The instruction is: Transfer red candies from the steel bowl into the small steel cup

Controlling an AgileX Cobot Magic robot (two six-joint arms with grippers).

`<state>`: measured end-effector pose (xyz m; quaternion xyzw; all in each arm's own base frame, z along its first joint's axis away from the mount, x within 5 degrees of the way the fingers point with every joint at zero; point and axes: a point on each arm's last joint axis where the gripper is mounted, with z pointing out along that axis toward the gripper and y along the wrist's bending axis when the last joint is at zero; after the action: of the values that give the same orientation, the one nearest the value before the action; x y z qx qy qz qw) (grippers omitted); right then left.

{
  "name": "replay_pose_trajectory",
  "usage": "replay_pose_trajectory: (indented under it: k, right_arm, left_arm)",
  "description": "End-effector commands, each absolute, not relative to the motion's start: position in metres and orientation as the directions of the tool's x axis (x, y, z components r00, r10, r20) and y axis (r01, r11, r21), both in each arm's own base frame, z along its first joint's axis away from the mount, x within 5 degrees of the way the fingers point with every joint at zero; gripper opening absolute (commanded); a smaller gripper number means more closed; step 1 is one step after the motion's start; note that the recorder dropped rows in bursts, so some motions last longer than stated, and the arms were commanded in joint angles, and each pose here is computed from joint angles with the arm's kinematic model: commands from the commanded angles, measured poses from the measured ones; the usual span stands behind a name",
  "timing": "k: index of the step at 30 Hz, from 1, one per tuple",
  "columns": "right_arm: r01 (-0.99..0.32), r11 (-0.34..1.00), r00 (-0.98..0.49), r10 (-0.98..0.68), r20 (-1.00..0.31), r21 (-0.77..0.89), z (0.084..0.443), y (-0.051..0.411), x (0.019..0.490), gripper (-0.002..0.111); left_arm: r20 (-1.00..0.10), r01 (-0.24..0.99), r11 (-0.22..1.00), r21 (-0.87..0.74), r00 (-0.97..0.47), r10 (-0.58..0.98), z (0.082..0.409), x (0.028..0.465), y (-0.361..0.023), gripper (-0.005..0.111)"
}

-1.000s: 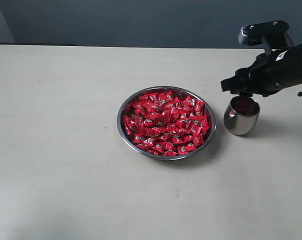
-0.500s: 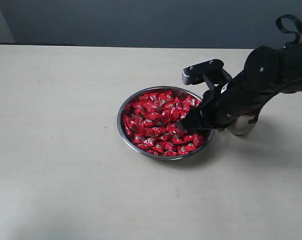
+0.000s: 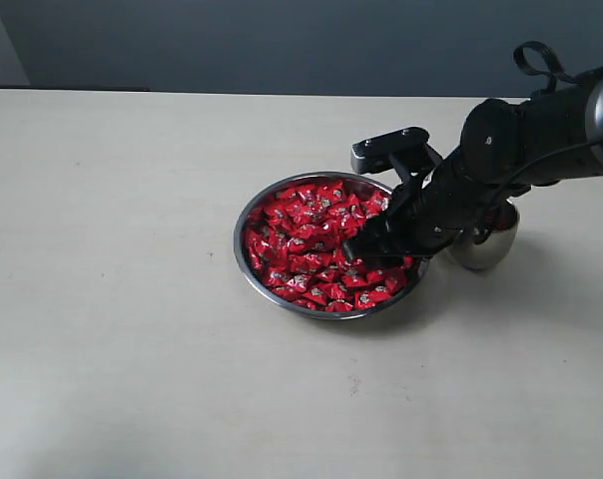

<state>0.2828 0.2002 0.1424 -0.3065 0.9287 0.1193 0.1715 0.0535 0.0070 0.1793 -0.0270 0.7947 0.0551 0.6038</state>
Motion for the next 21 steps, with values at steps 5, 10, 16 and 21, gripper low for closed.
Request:
replay_pose_trajectory:
  k: [5,10,16,21]
  right_arm:
    - [-0.61,0.784,-0.741,-0.514,-0.431,0.114,0.143,0.214,0.303,0.047]
    - [-0.612,0.783,-0.742,-0.518,-0.426,0.114,0.136,0.221,0.314,0.047]
    - [-0.612,0.783,-0.747,-0.526,-0.406,0.113,0.125,0.223,0.317,0.047]
    - [-0.614,0.781,-0.745,-0.529,-0.407,0.109,0.125,0.223,0.318,0.023]
  left_arm:
    - [-0.967,-0.103,0.993,0.055,-0.251,0.028,0.183,0.053,0.007,0.0]
    - [-0.967,-0.103,0.993,0.055,-0.251,0.028,0.183,0.053,0.007,0.0]
    - [-0.967,-0.103,0.993,0.055,-0.251,0.028,0.183,0.053,0.007,0.0]
    - [-0.967,-0.103,0.993,0.055,-0.251,0.028,0.183,0.053,0.007,0.0]
